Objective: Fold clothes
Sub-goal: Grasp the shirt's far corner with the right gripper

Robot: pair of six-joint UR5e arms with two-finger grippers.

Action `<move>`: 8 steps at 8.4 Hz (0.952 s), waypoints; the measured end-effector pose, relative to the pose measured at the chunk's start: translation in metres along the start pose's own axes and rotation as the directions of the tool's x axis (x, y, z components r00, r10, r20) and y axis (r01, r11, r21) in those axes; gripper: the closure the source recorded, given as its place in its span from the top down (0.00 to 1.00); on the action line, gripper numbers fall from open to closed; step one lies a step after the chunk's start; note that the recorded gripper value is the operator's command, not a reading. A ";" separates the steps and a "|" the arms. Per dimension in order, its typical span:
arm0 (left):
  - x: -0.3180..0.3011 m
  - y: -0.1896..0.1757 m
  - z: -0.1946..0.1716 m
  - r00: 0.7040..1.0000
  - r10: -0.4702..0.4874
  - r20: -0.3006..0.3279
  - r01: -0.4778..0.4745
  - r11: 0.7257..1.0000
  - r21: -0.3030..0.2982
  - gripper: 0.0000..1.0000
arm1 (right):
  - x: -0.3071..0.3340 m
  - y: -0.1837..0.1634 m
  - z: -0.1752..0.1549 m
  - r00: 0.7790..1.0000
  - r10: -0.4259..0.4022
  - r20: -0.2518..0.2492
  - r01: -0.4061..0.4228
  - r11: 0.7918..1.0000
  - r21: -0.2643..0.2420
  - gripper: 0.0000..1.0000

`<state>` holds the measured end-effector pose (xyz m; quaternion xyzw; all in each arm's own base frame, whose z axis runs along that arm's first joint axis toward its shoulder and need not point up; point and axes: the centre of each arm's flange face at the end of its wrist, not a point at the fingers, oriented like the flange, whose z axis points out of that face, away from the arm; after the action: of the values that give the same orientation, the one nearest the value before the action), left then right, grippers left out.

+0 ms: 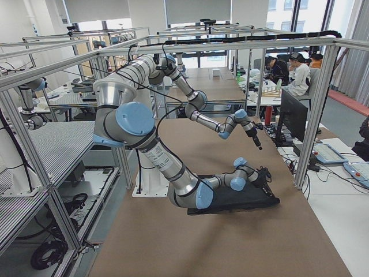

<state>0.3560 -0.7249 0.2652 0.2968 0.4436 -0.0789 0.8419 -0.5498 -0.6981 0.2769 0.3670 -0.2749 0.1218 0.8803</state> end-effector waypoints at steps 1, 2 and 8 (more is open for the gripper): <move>0.000 0.000 0.000 1.000 0.000 0.000 0.000 1.000 0.000 0.95 | 0.000 -0.002 0.000 1.000 0.000 -0.001 0.000 1.000 0.001 0.46; 0.001 0.000 0.000 1.000 0.000 0.000 0.000 1.000 -0.001 0.95 | 0.000 -0.002 0.000 1.000 -0.001 -0.003 0.001 1.000 0.002 0.41; 0.001 -0.002 0.001 1.000 -0.001 0.004 0.001 1.000 0.000 0.95 | 0.000 0.008 0.008 1.000 -0.014 -0.023 0.013 1.000 -0.011 0.35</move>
<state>0.3564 -0.7269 0.2641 0.2965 0.4422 -0.0800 0.8427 -0.5566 -0.6986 0.2863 0.3629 -0.2631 0.1186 0.8860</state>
